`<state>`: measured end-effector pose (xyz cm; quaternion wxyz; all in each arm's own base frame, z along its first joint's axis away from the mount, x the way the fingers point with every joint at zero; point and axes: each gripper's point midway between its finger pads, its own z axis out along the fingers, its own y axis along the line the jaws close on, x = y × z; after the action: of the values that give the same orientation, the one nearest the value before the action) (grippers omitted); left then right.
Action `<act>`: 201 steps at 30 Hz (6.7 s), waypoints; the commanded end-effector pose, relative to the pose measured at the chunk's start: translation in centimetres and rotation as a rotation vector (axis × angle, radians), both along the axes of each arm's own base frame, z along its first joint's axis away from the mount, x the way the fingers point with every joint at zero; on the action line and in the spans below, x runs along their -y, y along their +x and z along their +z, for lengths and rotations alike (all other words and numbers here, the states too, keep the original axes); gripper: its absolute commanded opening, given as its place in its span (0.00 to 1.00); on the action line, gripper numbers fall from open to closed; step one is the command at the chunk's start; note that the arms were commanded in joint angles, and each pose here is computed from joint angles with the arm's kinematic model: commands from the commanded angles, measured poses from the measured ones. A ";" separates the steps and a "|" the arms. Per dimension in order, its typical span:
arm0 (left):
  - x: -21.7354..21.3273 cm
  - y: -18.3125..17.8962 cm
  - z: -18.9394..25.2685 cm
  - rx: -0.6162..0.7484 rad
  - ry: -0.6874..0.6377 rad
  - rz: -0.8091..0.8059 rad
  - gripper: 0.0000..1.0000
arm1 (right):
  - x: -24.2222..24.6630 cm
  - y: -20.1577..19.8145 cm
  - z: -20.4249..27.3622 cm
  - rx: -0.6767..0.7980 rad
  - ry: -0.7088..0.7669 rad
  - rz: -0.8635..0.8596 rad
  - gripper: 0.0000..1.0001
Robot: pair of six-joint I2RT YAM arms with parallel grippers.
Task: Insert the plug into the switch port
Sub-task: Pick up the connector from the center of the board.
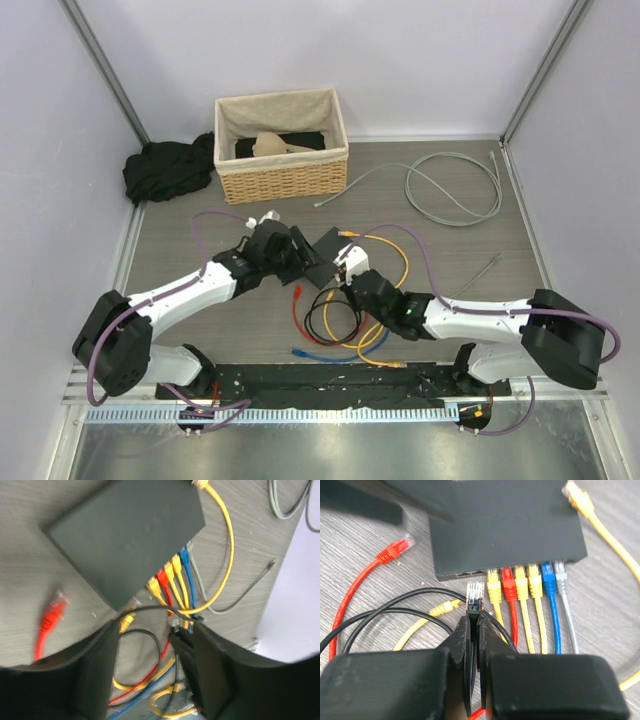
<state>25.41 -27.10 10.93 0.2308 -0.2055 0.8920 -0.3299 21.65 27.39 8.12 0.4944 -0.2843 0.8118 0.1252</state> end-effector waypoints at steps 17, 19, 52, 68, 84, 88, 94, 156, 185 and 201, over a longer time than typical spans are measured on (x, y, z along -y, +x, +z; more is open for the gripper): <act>-1.4 8.3 0.5 0.392 0.364 -0.398 0.83 | -1.2 1.9 -1.3 -0.262 0.231 0.115 0.01; -1.6 9.0 0.6 0.398 0.386 -0.397 0.83 | -1.2 2.4 -0.8 -0.252 0.237 0.109 0.01; 0.2 8.4 -0.5 0.375 0.355 -0.551 0.82 | -0.4 0.2 -4.8 -0.475 0.222 0.094 0.01; 1.7 -3.7 -4.3 0.186 0.396 -0.710 0.57 | 0.9 1.0 -1.6 -0.374 0.252 0.037 0.01; 2.3 -4.2 -6.9 0.154 0.523 -0.748 0.22 | 1.5 0.5 -1.3 -0.368 0.285 0.019 0.01; 2.6 -4.3 -4.3 0.202 0.469 -0.714 0.07 | 1.7 0.4 -0.7 -0.353 0.297 0.019 0.01; -0.1 -4.8 1.0 0.302 0.412 -0.544 0.00 | 1.8 0.7 2.7 -0.280 0.355 0.029 0.01; 3.0 -4.9 -8.7 0.075 0.729 -0.458 0.58 | 0.4 2.0 -2.7 -0.376 0.289 0.047 0.01; -2.9 -7.2 -8.1 -0.007 0.783 -0.303 0.48 | -1.1 3.0 -4.1 -0.389 0.294 0.073 0.01; -1.0 -4.1 -2.8 0.162 0.659 -0.222 0.76 | -1.2 3.0 -4.3 -0.397 0.299 0.067 0.01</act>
<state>19.03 -24.92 4.87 0.2659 0.0213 0.9633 -0.0301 23.26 27.42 2.29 0.3307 -0.2109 0.8702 0.2980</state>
